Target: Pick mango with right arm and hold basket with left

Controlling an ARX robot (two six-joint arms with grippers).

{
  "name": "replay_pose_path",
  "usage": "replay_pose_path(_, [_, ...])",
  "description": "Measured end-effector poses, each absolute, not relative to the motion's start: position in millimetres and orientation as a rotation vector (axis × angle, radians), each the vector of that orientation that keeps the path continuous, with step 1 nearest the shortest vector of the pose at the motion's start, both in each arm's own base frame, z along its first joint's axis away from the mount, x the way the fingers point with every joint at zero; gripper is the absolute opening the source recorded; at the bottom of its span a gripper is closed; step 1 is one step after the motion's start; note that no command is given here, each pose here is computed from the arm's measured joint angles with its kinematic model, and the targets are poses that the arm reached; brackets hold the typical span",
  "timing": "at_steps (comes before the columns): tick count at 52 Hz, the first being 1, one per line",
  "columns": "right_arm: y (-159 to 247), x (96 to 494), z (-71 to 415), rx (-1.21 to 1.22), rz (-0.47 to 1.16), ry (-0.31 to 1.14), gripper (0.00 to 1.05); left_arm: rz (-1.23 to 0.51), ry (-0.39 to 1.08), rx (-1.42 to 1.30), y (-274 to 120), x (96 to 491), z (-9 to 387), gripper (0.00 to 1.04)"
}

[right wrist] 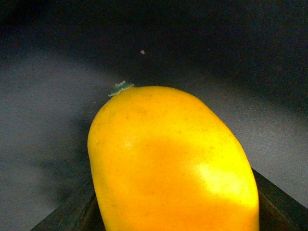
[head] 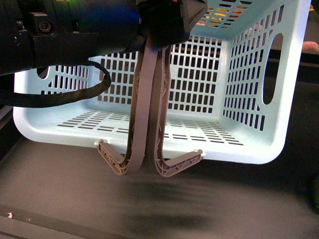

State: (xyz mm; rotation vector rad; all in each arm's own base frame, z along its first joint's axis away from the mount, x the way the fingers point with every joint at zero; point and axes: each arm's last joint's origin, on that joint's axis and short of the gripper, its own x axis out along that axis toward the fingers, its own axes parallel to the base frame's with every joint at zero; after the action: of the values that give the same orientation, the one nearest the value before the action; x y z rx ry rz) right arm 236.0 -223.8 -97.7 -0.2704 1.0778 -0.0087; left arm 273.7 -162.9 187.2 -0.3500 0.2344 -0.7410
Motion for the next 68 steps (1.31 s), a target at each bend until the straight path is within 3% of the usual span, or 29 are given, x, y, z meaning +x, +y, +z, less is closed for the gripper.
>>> replay_pose_path(22, [-202.2, 248.6, -17.4, -0.249, 0.041, 0.863, 0.63, -0.742, 0.235, -0.351, -163.1, 273.7, 187.2, 0.09])
replay_pose_path(39, [-158.7, 252.3, 64.3, -0.168, 0.124, 0.655, 0.62, -0.741, 0.235, -0.350, -163.0, 273.7, 187.2, 0.09])
replay_pose_path(62, [-52.1, 247.8, 180.2, -0.044, 0.315, 0.349, 0.62, -0.742, 0.235, -0.350, -163.1, 273.7, 187.2, 0.09])
replay_pose_path(68, [-8.4, 246.4, 204.8, 0.008, 0.377, 0.280, 0.62, -0.741, 0.235, -0.350, -162.9, 273.7, 187.2, 0.09])
